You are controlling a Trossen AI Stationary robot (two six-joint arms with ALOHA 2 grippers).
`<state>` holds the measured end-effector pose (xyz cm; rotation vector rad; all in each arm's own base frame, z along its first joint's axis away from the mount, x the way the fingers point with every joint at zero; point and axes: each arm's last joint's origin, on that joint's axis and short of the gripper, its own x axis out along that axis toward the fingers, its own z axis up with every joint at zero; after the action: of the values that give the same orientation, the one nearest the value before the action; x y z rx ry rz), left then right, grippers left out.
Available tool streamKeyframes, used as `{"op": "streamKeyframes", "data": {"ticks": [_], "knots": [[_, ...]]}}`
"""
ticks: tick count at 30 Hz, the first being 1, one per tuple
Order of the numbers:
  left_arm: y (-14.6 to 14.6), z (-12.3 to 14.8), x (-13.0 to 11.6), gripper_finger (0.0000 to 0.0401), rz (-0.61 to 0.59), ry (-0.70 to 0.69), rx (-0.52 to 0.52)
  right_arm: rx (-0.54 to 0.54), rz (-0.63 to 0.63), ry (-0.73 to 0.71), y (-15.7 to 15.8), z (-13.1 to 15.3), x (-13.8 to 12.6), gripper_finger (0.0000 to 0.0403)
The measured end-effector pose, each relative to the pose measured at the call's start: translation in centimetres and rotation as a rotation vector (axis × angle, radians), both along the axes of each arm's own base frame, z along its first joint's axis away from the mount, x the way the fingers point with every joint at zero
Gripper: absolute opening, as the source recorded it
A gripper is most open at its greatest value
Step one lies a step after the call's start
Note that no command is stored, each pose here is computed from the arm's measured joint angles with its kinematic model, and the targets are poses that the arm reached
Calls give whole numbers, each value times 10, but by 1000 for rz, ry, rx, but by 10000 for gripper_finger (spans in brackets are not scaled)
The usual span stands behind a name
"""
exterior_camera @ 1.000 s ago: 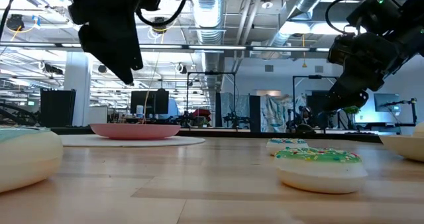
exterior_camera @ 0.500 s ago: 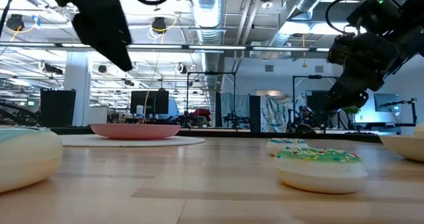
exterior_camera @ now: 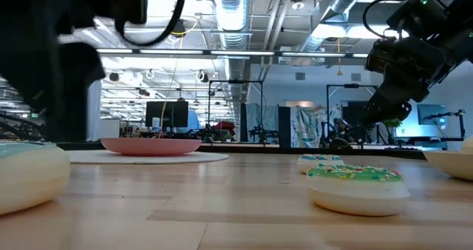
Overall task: Pick & Place donuts
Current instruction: Put the large light green donut onto the brown plate
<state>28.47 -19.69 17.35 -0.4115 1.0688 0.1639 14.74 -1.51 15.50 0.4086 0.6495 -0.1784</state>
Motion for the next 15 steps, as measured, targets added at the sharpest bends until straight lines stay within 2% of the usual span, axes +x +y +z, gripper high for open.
{"op": "streamKeyframes", "data": {"ticks": [4, 12, 15], "knots": [[-3, -10, 0, 320, 2, 73, -65, 0, 0, 2, 0, 0, 0, 210], [-6, -9, -3, 320, -58, 127, -126, 1, 0, 5, 0, 0, 0, 210], [-5, -11, -5, 320, -64, 159, -118, 1, -1, 5, 0, 0, 0, 210]]}}
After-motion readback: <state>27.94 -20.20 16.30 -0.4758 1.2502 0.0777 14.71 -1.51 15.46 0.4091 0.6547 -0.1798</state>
